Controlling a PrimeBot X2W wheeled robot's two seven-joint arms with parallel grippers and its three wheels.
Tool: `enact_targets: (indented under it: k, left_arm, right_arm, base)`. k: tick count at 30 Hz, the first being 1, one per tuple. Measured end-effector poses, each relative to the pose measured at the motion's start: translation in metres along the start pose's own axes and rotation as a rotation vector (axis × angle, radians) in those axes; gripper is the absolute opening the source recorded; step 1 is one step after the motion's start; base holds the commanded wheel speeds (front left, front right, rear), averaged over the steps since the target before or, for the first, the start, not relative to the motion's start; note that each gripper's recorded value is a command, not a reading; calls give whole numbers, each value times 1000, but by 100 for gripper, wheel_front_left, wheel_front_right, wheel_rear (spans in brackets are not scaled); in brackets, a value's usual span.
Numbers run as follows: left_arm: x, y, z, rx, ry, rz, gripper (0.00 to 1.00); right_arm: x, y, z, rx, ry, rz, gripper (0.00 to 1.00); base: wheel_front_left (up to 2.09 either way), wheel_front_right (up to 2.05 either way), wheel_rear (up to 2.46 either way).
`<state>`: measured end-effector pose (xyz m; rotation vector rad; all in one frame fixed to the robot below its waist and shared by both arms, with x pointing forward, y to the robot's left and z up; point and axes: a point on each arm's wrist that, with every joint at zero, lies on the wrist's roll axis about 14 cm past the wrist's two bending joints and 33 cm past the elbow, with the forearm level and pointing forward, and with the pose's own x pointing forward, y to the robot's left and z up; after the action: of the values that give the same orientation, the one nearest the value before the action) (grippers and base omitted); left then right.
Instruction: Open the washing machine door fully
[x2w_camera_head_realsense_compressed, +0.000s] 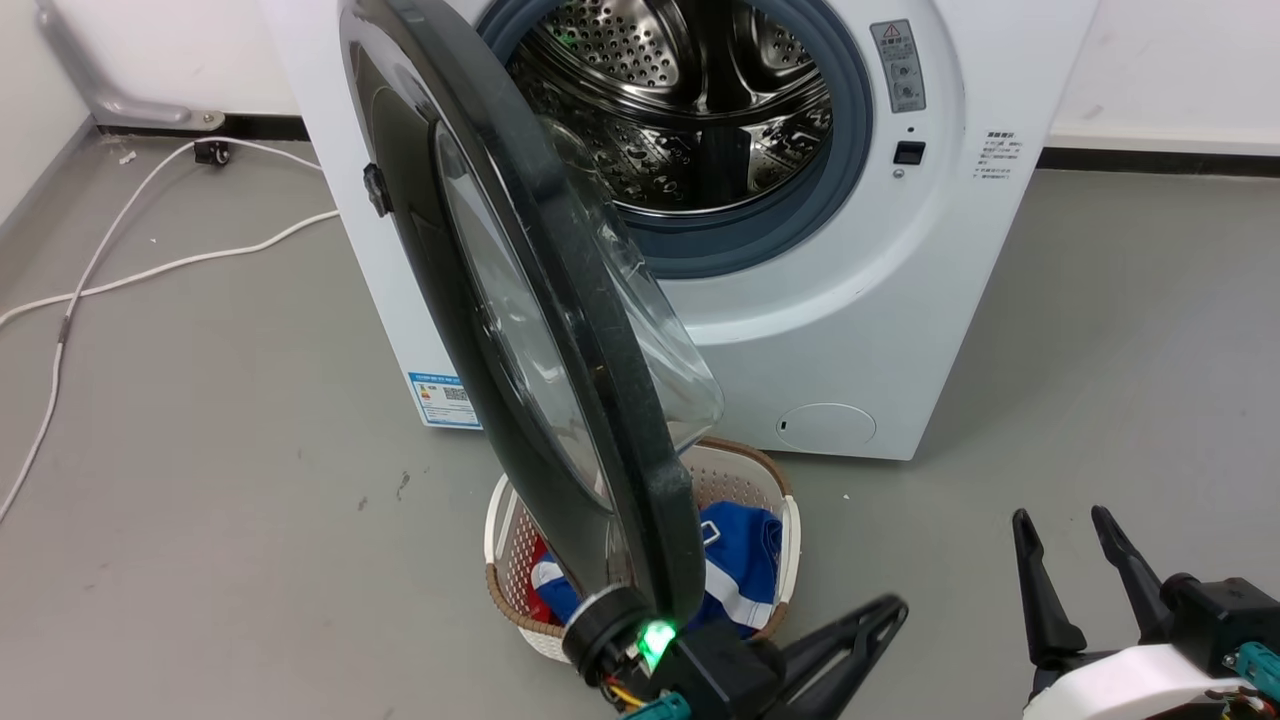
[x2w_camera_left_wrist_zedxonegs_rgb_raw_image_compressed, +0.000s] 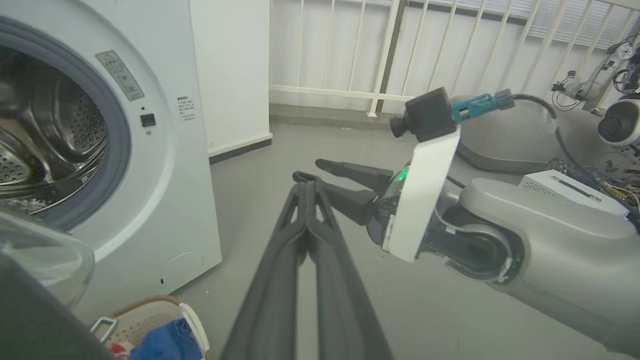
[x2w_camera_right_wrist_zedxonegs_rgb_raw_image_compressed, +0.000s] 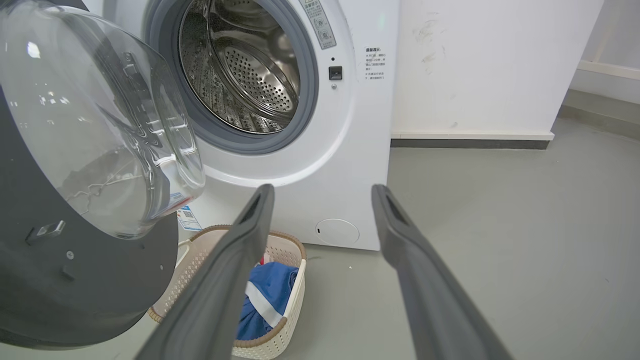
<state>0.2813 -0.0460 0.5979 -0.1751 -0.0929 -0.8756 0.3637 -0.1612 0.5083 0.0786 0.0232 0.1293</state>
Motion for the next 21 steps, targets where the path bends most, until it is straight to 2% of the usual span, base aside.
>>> enact_targets:
  k: [5, 8, 17, 21]
  left_arm:
    - [-5, 4, -37, -36, 106, 19, 0]
    - [-7, 20, -47, -28, 124, 77, 0]
    - [-11, 75, -58, 11, 136, 246, 0]
    - [-14, 88, -59, 13, 133, 293, 0]
  right_arm:
    - [0, -2, -4, 7, 10, -7, 100]
    - [-1, -2, -7, 9, 14, -9, 100]
    - [1, -2, -11, 19, 25, -9, 100]
    - [2, -1, -13, 27, 29, -7, 100]
  base:
    - [0, 0, 0]
    - [0, 0, 0]
    - [0, 0, 0]
    - [0, 0, 0]
